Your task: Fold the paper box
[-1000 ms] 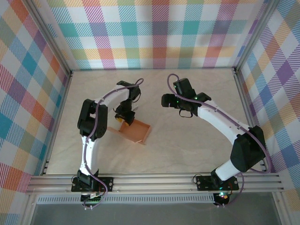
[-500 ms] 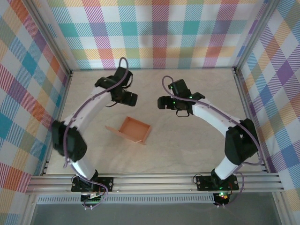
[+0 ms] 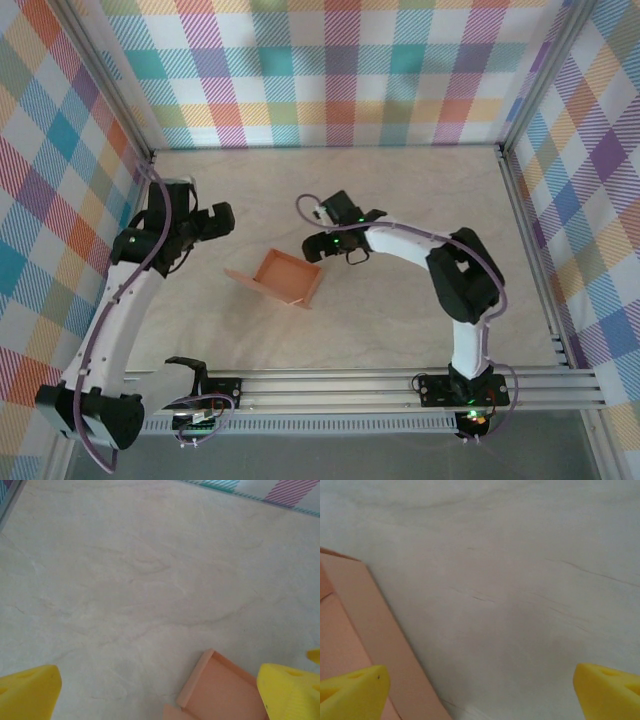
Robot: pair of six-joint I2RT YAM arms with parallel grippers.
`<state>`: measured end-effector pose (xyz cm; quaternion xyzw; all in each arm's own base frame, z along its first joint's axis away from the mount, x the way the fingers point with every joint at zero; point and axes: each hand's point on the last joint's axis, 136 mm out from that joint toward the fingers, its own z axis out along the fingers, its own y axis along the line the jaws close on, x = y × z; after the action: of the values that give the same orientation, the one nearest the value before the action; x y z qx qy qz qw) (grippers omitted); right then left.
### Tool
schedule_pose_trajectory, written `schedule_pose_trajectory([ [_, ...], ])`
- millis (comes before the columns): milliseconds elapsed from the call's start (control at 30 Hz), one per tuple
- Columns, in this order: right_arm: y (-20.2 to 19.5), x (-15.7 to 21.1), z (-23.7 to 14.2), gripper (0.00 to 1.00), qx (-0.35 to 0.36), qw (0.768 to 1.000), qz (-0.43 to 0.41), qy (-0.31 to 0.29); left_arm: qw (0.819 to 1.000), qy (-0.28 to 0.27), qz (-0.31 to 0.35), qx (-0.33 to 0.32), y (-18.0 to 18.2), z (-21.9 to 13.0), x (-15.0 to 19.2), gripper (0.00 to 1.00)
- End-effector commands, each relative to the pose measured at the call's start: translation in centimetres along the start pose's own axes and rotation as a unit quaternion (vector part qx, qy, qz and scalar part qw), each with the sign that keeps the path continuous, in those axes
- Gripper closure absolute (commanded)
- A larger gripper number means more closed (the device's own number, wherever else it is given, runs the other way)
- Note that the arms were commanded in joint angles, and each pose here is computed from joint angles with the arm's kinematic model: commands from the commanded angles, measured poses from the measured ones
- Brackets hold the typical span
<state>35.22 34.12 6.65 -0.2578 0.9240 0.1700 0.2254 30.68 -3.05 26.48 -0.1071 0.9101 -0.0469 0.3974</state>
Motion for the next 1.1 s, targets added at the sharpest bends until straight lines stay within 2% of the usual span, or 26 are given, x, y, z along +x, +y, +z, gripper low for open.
schedule_pose_trajectory([
  [0, 2.8, -1.8, 0.8, 0.05, 0.006, 0.998, -0.069, -0.013, 0.999, 0.027, -0.017, -0.002, 0.7, 0.4, 1.9, 0.0],
  [167, 4.5, -2.4, 2.4, 0.05, 0.001, 0.998, -0.068, -0.01, 0.999, 0.041, -0.018, 0.0, 0.8, 0.9, 2.7, 0.0],
  [300, 4.1, -2.0, 3.5, 0.05, 0.012, 0.998, -0.062, 0.002, 0.999, 0.047, -0.019, 0.004, 0.6, 1.5, 2.8, 0.0],
  [500, -0.9, -1.8, 3.4, 0.07, 0.122, 0.992, 0.006, 0.015, 0.998, 0.062, -0.023, 0.021, -0.1, 2.6, 3.4, 0.0],
  [567, -2.9, -1.5, 2.7, 0.07, 0.151, 0.987, 0.047, 0.018, 0.996, 0.084, -0.016, 0.04, -0.9, 3.3, 4.0, 0.0],
  [700, -5.4, -0.8, 1.3, 0.09, 0.154, 0.98, 0.123, 0.015, 0.991, 0.113, -0.014, 0.07, -2.2, 4.5, 4.8, 0.0],
  [933, -10.3, 1.5, -1.9, 0.1, 0.196, 0.956, 0.219, 0.01, 0.991, 0.1, -0.044, 0.079, -2.7, 6.1, 4.4, 0.0],
  [1067, -10.9, 1.7, -3.4, 0.1, 0.175, 0.956, 0.235, -0.014, 0.992, 0.092, -0.059, 0.069, -2.4, 6.8, 4.3, 0.0],
])
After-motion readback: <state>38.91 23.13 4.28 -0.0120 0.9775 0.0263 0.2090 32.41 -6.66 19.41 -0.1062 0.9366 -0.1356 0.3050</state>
